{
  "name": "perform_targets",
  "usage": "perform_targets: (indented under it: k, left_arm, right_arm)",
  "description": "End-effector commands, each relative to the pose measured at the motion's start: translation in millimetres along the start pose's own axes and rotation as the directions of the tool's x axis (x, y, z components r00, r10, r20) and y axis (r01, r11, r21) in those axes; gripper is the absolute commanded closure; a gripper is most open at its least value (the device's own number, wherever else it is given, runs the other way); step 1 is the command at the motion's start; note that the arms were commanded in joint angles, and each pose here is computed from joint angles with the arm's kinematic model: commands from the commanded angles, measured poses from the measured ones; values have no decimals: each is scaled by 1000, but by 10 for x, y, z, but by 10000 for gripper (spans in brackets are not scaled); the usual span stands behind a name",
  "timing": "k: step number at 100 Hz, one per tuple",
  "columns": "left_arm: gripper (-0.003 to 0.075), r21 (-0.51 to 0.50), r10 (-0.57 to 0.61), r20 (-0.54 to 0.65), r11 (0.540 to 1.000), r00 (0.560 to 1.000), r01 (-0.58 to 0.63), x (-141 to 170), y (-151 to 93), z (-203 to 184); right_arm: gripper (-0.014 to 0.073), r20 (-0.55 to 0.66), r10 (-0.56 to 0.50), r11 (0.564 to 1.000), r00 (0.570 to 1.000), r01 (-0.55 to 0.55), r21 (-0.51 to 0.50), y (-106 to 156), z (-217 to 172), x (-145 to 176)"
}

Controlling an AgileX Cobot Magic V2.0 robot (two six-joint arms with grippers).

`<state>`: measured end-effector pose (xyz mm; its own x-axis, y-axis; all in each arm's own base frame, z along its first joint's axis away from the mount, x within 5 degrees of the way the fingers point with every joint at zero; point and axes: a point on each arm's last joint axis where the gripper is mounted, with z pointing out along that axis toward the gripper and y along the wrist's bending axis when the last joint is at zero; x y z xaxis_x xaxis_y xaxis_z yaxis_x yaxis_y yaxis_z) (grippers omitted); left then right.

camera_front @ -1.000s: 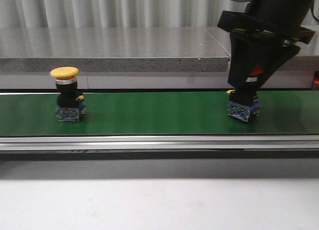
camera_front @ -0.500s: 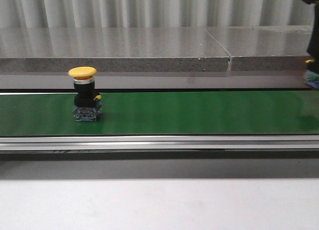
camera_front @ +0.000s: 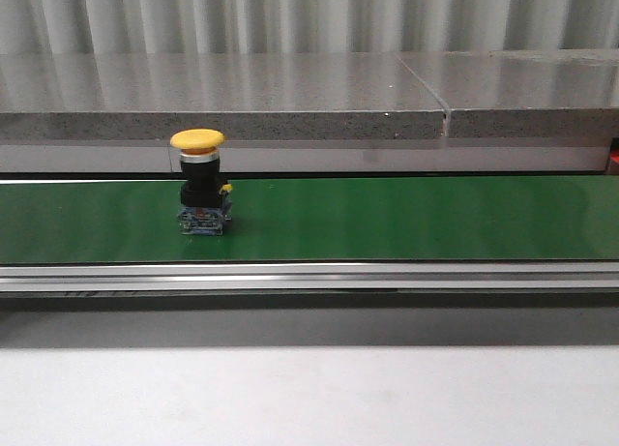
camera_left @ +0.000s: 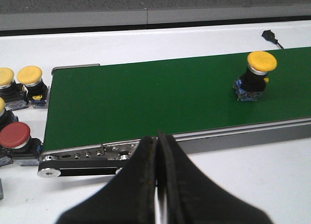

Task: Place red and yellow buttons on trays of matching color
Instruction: 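Carry the red button into the red tray and open the right gripper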

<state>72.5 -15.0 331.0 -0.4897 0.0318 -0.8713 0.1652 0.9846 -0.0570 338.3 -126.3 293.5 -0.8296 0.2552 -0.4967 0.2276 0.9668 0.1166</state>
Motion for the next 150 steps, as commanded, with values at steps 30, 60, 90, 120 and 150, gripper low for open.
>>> perform_targets:
  k: [30, 60, 90, 120, 150]
  left_arm:
    - [741, 18, -9, 86, 1000, 996, 8, -129, -19, -45]
    - [741, 18, -9, 86, 1000, 996, 8, -129, -19, -45]
    - [741, 18, -9, 86, 1000, 996, 8, -129, -19, -45]
    - [741, 18, -9, 86, 1000, 996, 8, -129, -19, -45]
    - [741, 18, -9, 86, 1000, 996, 8, -129, -19, -45]
  right_arm:
    - [528, 73, -3, 1000, 997, 1, 22, -300, 28, -502]
    - [528, 36, -43, 999, 998, 42, 25, -428, 551, -570]
    - [461, -6, -13, 1000, 1000, 13, 0, -472, 857, -516]
    - [127, 29, -24, 1000, 999, 24, 1, -445, 725, -556]
    - [223, 93, -47, 998, 995, 50, -27, -287, 147, -605]
